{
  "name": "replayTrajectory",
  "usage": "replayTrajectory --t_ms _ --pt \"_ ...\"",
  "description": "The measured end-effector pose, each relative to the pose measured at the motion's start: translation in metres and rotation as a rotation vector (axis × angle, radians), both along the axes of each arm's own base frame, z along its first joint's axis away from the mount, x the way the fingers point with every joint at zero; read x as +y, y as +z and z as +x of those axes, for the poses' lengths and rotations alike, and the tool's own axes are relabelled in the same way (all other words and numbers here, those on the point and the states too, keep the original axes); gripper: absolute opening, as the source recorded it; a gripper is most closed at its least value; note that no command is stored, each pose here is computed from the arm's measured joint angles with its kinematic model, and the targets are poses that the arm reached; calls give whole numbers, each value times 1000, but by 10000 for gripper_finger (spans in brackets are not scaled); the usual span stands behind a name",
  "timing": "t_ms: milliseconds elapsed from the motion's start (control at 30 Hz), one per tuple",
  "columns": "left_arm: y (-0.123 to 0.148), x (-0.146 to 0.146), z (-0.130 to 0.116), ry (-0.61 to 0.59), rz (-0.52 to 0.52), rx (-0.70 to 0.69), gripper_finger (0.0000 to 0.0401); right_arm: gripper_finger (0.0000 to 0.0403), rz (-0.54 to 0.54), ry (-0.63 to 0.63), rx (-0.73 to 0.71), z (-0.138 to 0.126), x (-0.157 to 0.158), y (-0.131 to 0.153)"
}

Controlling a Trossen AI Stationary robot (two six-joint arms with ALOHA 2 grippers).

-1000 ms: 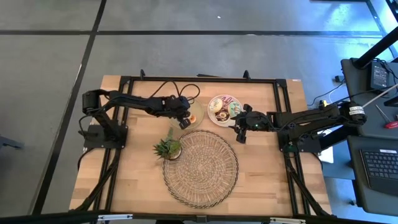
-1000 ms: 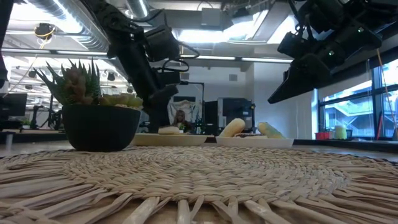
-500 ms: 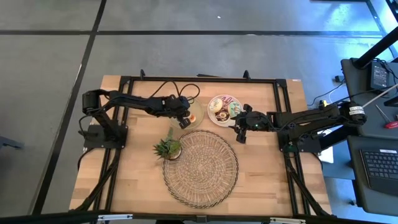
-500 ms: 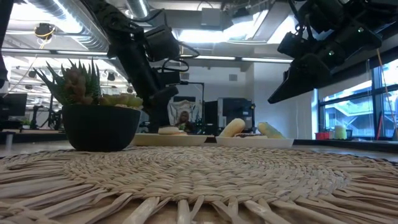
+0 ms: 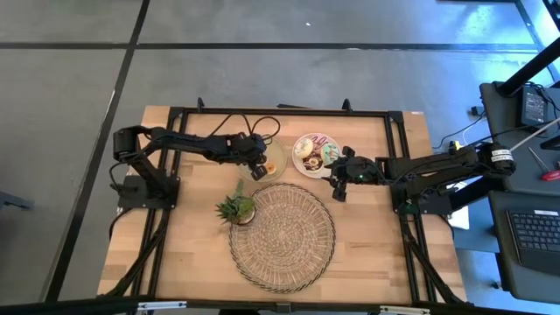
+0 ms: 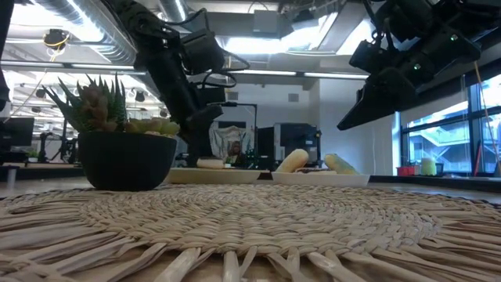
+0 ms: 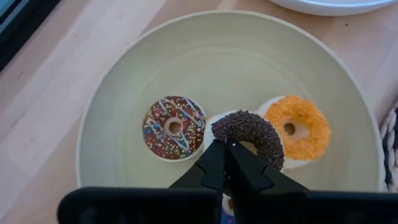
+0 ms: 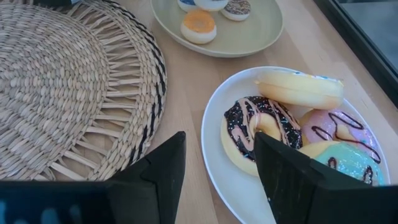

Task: Pick & Place donuts
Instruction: Put the small dark brown donut on the brown plate

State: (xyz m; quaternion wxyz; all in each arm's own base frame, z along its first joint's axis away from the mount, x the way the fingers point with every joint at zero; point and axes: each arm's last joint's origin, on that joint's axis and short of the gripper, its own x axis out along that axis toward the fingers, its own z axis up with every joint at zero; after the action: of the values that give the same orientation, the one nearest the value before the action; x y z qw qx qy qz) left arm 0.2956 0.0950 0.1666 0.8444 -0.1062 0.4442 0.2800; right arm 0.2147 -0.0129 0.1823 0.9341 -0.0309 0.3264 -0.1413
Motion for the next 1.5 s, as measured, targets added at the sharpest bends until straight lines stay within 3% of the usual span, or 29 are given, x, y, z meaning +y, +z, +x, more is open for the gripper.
replayTrajectory --t_ms 1133,1500 --pt "1 0 2 -4 -3 -21 35 191 -1 1 0 0 0 0" --pt "0 1 0 10 7 -6 89 191 0 0 0 0 0 0"
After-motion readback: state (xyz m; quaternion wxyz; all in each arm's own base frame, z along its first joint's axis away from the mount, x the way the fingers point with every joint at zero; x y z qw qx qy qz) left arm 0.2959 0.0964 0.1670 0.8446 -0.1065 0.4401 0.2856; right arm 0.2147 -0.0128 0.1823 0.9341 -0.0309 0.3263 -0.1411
